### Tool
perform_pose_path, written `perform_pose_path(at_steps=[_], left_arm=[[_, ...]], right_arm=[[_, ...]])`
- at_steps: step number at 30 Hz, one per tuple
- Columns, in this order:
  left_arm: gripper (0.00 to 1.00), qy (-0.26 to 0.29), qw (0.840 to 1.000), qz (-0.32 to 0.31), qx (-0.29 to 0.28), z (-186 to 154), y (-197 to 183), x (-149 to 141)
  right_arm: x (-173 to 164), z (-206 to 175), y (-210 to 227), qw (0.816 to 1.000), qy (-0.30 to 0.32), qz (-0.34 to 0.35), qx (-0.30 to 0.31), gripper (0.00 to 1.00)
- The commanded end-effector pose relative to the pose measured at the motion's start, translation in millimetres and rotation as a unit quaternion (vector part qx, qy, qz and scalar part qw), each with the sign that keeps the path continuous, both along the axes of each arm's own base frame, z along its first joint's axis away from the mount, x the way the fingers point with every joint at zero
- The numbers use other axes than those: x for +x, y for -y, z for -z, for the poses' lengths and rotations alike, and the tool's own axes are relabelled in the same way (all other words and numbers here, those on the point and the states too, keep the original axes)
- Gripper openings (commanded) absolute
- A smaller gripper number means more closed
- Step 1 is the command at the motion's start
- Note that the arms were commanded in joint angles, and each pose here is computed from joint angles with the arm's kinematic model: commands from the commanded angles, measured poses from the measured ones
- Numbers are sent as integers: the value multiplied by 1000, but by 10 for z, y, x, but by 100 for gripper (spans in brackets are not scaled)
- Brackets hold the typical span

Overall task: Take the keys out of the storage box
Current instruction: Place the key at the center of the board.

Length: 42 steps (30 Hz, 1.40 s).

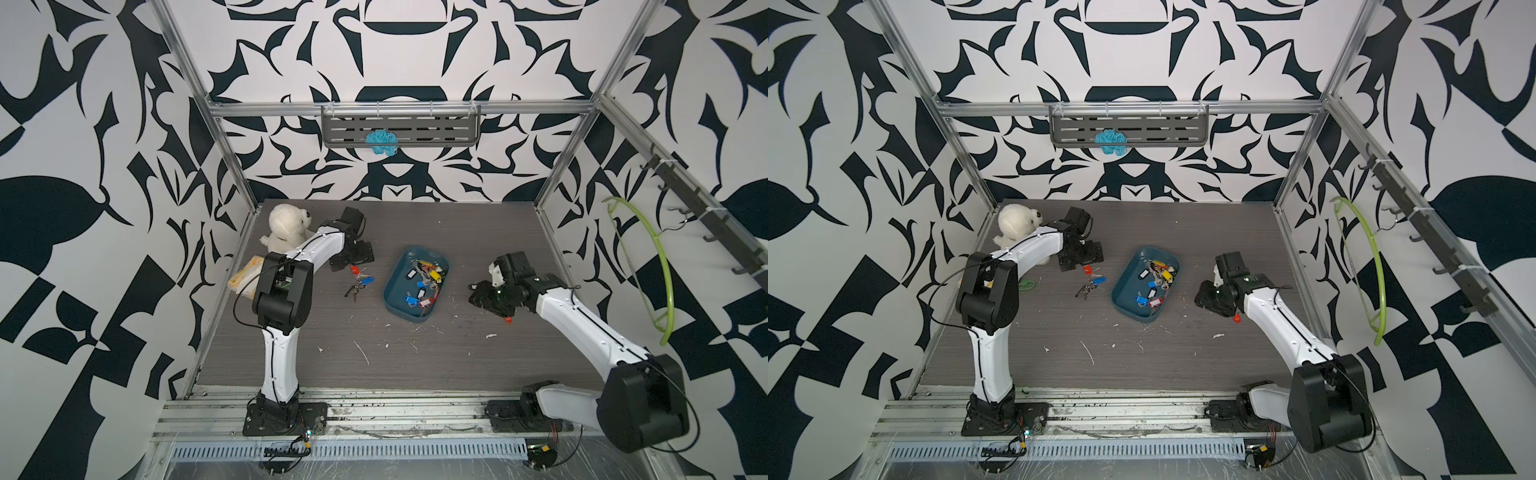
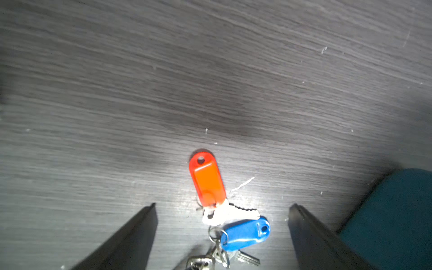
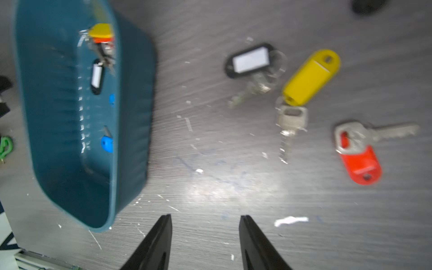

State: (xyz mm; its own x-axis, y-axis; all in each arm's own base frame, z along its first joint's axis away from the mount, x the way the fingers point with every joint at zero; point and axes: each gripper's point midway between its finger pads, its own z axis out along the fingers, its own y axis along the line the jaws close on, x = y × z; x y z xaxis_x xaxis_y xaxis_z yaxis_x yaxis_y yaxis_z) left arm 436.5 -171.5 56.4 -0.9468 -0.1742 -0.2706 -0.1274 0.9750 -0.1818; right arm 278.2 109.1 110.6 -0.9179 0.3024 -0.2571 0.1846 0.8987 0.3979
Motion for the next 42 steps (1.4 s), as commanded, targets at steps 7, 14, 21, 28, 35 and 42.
perform_pose_path(at_steps=[7,14,21,28,35,42], left_arm=[[100,84,996,8,-11,-620,-122,-160],[99,151,987,24,-59,-947,-83,-334],[99,163,983,51,-71,-991,-57,-461],[99,162,981,73,-71,-964,-38,-513],[99,159,981,80,-77,-895,-9,-531],[98,154,981,85,-82,-850,17,-535]], right_arm=[[650,-512,-665,998,53,-35,1,51],[1010,-297,-1230,998,13,-59,3,51],[1304,58,-1597,998,-27,-61,-9,51],[1410,349,-1625,996,-62,-44,-42,51],[1420,541,-1564,992,-93,-30,-76,53],[1456,709,-1536,988,-111,-28,-105,53]])
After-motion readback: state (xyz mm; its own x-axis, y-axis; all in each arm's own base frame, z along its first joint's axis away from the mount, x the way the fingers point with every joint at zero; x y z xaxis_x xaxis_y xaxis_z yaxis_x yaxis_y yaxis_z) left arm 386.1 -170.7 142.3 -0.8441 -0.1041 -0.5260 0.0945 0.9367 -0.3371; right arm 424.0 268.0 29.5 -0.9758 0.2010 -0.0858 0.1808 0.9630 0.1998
